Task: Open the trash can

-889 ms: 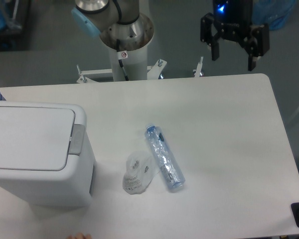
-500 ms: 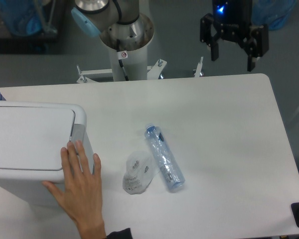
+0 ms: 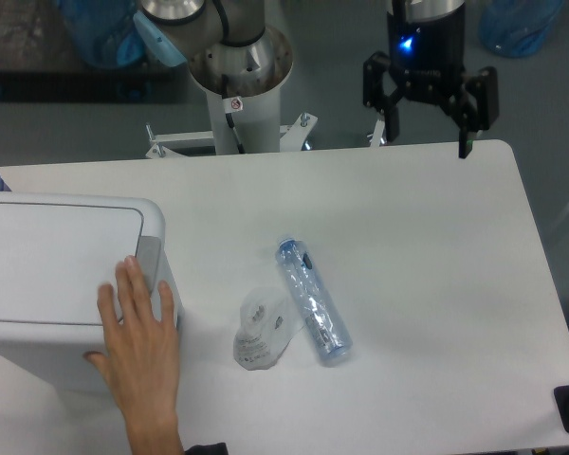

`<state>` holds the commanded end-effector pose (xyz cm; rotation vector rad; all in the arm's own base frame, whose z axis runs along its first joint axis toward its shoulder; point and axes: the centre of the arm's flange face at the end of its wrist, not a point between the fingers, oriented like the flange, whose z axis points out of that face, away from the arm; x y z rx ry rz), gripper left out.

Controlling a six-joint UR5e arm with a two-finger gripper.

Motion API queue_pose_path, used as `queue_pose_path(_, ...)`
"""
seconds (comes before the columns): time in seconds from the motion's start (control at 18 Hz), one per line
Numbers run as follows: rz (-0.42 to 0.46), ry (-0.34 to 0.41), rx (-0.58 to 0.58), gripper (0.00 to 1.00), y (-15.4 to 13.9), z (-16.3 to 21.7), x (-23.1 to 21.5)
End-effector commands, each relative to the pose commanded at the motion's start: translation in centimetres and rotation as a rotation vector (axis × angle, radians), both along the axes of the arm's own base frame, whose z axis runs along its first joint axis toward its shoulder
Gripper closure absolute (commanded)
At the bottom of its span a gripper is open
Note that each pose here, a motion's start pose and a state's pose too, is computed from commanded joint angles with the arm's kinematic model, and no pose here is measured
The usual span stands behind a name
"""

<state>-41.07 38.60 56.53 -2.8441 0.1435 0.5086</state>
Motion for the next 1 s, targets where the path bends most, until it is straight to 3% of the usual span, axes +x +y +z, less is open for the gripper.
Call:
queue_pose_path(0.72, -0.008, -0.001, 0.009, 0.00, 0.4, 0.0, 0.3)
queue_pose_path(0.83, 0.036, -0.036, 0.040, 0.00, 1.3, -0.6, 0.6)
queue_pose_path(1.0, 0.199, -0.099, 0.132, 0.00, 4.5, -2.0, 1.5)
